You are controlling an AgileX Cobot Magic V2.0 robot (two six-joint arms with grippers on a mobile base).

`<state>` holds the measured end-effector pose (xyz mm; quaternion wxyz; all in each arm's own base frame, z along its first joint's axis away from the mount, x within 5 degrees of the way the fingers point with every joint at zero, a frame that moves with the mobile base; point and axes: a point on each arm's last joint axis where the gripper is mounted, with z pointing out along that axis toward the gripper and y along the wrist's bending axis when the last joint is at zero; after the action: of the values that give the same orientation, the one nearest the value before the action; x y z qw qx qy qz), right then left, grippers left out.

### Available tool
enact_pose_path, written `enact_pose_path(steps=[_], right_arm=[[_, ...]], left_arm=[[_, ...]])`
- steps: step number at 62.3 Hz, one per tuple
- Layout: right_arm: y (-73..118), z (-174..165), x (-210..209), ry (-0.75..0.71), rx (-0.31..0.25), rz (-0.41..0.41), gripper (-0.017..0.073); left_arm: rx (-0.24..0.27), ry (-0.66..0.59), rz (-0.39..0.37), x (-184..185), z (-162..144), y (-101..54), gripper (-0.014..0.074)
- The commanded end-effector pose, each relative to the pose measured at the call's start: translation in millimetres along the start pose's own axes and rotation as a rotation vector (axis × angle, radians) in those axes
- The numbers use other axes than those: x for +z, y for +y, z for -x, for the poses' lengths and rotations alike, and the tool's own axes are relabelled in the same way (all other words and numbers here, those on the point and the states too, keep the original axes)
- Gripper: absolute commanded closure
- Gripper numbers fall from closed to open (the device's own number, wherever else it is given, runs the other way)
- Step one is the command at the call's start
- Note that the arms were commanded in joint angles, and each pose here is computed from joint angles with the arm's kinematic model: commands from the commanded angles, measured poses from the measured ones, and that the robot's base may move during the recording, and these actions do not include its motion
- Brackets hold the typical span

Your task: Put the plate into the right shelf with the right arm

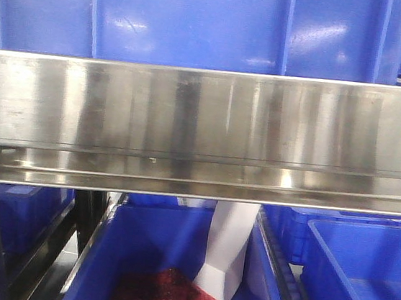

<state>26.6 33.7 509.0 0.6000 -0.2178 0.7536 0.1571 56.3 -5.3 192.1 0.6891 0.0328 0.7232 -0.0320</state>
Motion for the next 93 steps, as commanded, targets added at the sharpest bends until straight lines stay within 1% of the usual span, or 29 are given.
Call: enact_pose_path(steps=[1, 9, 17, 21, 30, 33, 38, 44, 49, 52, 55, 61, 64, 70, 73, 78, 83, 93], right_arm=[[-1.3, 12.4, -2.4, -0.092, 0.001, -0.02, 0.0503], [-2.9, 13.9, -0.7, -0.118, -0.005, -0.032, 0.0503], [-7.9, 13.0, 9.2, -0.171, 0.009, -0.055, 0.0503], [-11.9, 9.5, 16.5, -0.207, 0.02, -0.08, 0.0503], [-24.1, -9.0, 28.5, -0.321, 0.05, -0.207, 0.0503], [-27.1, -14.2, 27.5, -0.378, 0.046, -0.254, 0.0503], [-31.7, -28.6, 26.1, -0.461, 0.013, -0.336, 0.0503], [-34.3, -53.7, 25.4, -0.522, -0.018, -0.412, 0.0503], [-34.4, -78.1, 24.9, -0.563, -0.035, -0.461, 0.0503], [-34.8, -96.3, 27.9, -0.563, -0.045, -0.483, 0.0503], [-34.6, -118.2, 30.7, -0.578, -0.041, -0.502, 0.0503], [-34.5, -153.5, 36.0, -0.623, -0.018, -0.525, 0.0503], [-35.0, -177.8, 42.3, -0.629, 0.006, -0.527, 0.0503], [-33.3, -211.2, 47.4, -0.65, 0.051, -0.518, 0.0503], [-32.9, -221.8, 49.9, -0.638, 0.064, -0.514, 0.0503], [-32.6, -237.2, 54.5, -0.604, 0.061, -0.514, 0.0503], [-32.6, -245.6, 57.1, -0.588, 0.055, -0.516, 0.0503], [-34.3, -260.4, 64.4, -0.54, 0.068, -0.517, 0.0503]], left_arm=[[-0.009, -0.085, -0.003, -0.4, 5.5, 0.0, 0.064], [-0.009, -0.085, -0.003, -0.4, 5.5, 0.0, 0.064], [-0.009, -0.085, -0.003, -0.4, 5.5, 0.0, 0.064], [-0.009, -0.085, -0.003, -0.4, 5.5, 0.0, 0.064], [-0.009, -0.085, -0.003, -0.4, 5.5, 0.0, 0.064], [-0.009, -0.085, -0.003, -0.4, 5.5, 0.0, 0.064], [-0.009, -0.085, -0.003, -0.4, 5.5, 0.0, 0.064], [-0.009, -0.085, -0.003, -0.4, 5.5, 0.0, 0.064], [-0.009, -0.085, -0.003, -0.4, 5.5, 0.0, 0.064], [-0.009, -0.085, -0.003, -0.4, 5.5, 0.0, 0.064], [-0.009, -0.085, -0.003, -0.4, 5.5, 0.0, 0.064], [-0.009, -0.085, -0.003, -0.4, 5.5, 0.0, 0.064], [-0.009, -0.085, -0.003, -0.4, 5.5, 0.0, 0.064], [-0.009, -0.085, -0.003, -0.4, 5.5, 0.0, 0.064], [-0.009, -0.085, -0.003, -0.4, 5.5, 0.0, 0.064], [-0.009, -0.085, -0.003, -0.4, 5.5, 0.0, 0.064], [-0.009, -0.085, -0.003, -0.4, 5.5, 0.0, 0.064], [-0.009, -0.085, -0.003, -0.4, 5.5, 0.0, 0.064]])
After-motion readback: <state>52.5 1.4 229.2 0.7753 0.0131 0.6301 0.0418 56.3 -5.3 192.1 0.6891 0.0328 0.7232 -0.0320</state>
